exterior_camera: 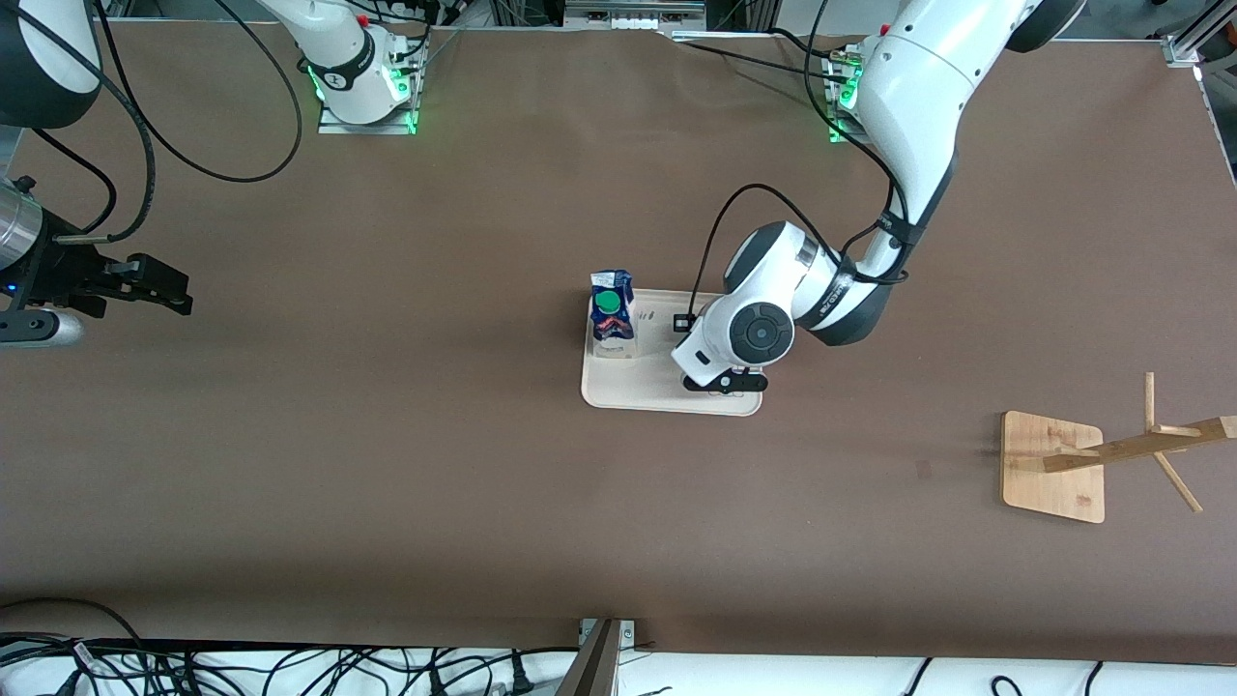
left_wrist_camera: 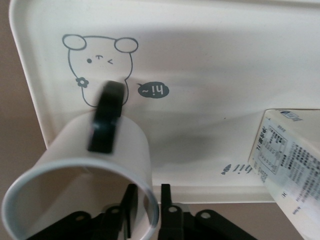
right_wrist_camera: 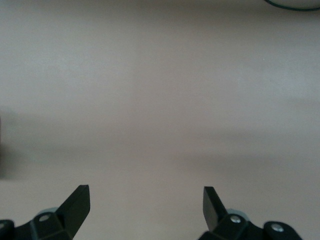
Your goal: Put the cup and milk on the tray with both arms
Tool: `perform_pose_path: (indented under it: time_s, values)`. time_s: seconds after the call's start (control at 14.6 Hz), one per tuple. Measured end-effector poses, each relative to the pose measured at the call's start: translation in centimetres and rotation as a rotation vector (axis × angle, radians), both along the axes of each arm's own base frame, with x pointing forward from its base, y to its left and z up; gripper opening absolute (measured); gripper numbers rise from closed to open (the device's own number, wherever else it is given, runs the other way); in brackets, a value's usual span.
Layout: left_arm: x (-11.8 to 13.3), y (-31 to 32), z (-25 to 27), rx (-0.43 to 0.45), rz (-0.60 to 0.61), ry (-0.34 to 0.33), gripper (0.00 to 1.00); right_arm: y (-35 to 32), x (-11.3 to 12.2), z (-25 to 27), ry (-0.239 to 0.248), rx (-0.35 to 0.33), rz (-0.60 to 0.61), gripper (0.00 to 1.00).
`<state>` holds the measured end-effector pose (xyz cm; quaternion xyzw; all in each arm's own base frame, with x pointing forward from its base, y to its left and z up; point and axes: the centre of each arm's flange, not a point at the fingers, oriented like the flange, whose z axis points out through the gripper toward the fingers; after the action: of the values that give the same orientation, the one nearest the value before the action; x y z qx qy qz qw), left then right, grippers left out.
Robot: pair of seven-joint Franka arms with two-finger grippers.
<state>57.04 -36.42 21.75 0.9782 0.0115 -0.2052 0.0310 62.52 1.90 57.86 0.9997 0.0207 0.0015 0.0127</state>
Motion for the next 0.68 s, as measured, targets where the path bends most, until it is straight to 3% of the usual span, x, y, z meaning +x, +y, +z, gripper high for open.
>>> perform_pose_path:
  time_s: [0.48, 0.68]
  values:
    - [1.4, -0.4, 1.5, -0.021, 0.016, -0.038, 0.96, -0.1, -0.2, -0.2, 0.017, -0.002, -0.142, 1.0]
    - [2.3, 0.1, 3.1, -0.014, 0.056, -0.048, 1.0, -0.1, -0.3, -0.2, 0.022, -0.003, -0.203, 1.0]
